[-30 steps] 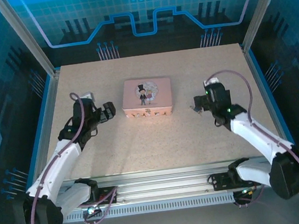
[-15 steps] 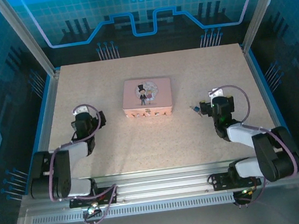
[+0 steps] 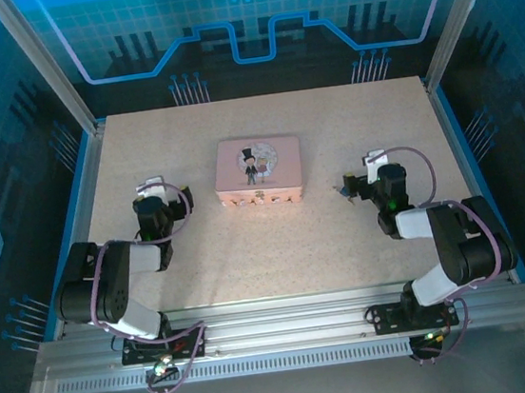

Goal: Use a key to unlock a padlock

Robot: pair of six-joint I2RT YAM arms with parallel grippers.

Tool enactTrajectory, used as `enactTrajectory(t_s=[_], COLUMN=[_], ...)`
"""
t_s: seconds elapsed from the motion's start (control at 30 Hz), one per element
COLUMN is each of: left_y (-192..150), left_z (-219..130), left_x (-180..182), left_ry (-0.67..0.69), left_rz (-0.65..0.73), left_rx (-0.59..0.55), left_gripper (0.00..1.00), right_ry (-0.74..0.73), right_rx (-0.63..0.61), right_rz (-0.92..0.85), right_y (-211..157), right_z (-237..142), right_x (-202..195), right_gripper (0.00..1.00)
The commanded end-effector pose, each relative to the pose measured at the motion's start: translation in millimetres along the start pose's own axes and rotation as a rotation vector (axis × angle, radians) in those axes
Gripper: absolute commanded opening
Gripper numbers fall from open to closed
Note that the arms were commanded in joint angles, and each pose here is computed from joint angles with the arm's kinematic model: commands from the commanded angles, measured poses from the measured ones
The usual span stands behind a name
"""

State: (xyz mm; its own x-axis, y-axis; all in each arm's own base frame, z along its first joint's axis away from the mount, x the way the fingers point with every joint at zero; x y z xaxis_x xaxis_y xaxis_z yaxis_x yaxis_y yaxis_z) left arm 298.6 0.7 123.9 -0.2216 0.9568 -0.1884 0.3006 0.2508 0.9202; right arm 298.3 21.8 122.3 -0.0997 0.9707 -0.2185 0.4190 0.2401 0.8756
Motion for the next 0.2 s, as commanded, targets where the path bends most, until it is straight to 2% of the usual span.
enactTrajectory(t_s=[0.0, 0.17], left_y=[4.3, 3.1], left_z=[0.0, -1.2], left_x=[-1.5, -5.0], left_ry=[0.002, -0.008], left_rz=[0.020, 0.040], left_rx=[-0.041, -0.043], left_gripper=[0.99, 0.99], right_ry=[0.088, 0.082], right_rx=[-0.057, -0.060], right_rz=[-0.004, -0.007], right_y=[13.1, 12.5], right_z=[3.0, 2.4], right_x=[-2.1, -2.2], right_gripper=[1.00, 1.00])
Point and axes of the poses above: each hand's point on the last joint's axis, 136 mm out from that joint toward the fingers, its own z axis out along the fingers, its own x axis along the line the jaws close on, y = z × x, the point moved 10 cm from there along -z, back along the fingers, and after that the axes turned 8 degrees about -z, right-handed, at the moved point
